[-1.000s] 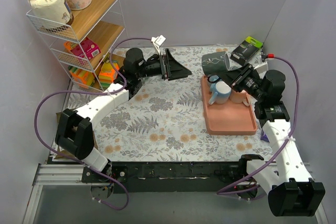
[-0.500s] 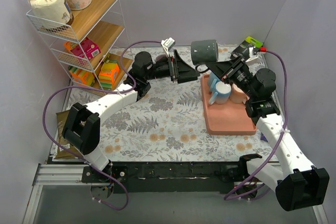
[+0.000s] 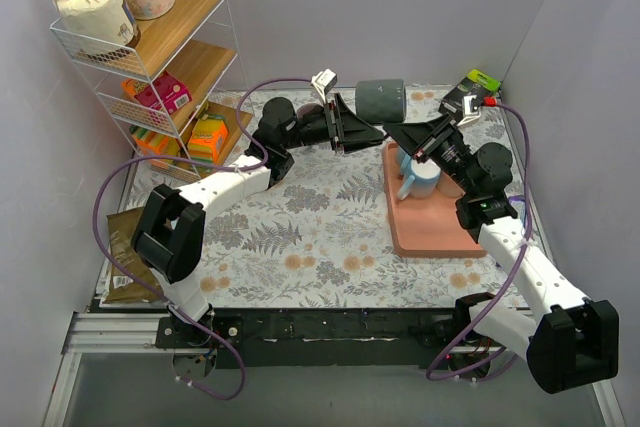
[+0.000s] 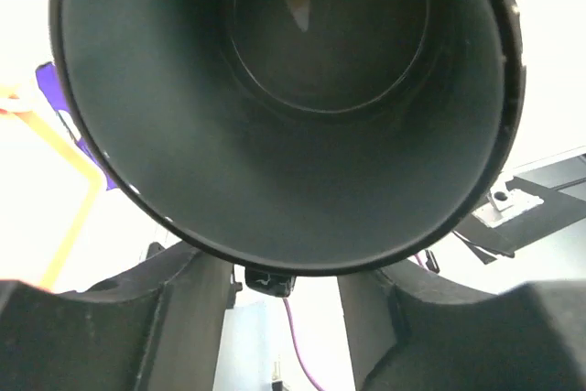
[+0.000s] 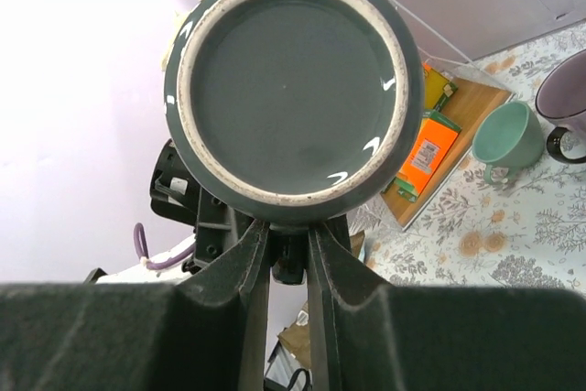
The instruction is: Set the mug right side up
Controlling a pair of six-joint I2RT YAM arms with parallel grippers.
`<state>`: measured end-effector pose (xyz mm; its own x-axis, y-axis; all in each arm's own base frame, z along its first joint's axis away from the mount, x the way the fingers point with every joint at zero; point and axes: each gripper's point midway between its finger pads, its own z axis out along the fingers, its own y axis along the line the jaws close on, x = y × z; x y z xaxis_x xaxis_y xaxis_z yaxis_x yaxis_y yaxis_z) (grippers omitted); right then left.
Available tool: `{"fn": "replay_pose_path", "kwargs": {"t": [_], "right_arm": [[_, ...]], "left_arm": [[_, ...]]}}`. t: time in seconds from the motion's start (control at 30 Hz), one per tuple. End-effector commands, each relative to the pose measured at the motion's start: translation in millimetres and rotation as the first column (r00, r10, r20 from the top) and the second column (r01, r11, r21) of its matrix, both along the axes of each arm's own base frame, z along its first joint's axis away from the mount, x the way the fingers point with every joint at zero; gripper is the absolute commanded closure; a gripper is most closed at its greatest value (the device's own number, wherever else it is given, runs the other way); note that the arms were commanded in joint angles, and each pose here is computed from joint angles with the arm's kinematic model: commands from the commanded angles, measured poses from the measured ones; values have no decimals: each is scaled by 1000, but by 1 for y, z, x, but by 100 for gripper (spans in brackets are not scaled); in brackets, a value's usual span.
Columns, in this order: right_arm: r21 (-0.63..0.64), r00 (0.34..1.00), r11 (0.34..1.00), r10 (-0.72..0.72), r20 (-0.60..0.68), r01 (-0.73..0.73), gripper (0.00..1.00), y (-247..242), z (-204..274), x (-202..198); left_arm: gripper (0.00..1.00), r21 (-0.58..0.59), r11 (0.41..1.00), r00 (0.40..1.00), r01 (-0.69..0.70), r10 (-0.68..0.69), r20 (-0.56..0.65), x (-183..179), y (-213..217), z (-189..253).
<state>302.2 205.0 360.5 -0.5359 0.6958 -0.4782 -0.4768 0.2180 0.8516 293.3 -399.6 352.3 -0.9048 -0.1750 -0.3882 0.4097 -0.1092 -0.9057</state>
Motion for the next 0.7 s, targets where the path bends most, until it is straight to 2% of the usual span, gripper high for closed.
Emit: {"fn": "replay_pose_path", "kwargs": {"t": [0.0, 0.03, 0.13, 0.23, 0.27, 0.53, 0.57, 0.63, 0.67], "right_arm": [[76, 971, 997, -10, 239, -8, 99, -4, 51, -19], [72, 971, 997, -10, 238, -7, 99, -3, 48, -20], [67, 971, 998, -13, 238, -3, 99, -3, 45, -19], [52, 969, 999, -8, 248, -6, 99, -1, 43, -21], [38, 968, 999, -6, 250, -4, 99, -1, 40, -20], [-59, 981, 998, -10, 196, 22, 99, 2, 18, -13], [-73, 985, 997, -5, 173, 17, 88, 3, 12, -12], [-90, 987, 996, -3, 163, 18, 74, 3, 9, -10], [-98, 989, 995, -3, 148, 17, 62, 4, 6, -9]], "left_arm": [[59, -78, 997, 1000, -4, 5, 7, -3, 5, 39], [67, -76, 997, 1000, -13, 13, -2, -2, 4, 39], [74, -80, 997, 1000, -19, 19, -1, -2, 5, 41], [87, -79, 997, 1000, -27, 26, -6, -1, 6, 41], [100, -78, 997, 1000, -25, 25, -4, -1, 5, 41], [100, -34, 994, 994, -105, 106, 36, 8, 8, 42], [100, -21, 992, 990, -127, 128, 67, 11, 9, 41], [100, 17, 985, 983, -174, 173, 58, 18, 10, 38], [100, 33, 981, 979, -191, 188, 84, 21, 11, 35]]}}
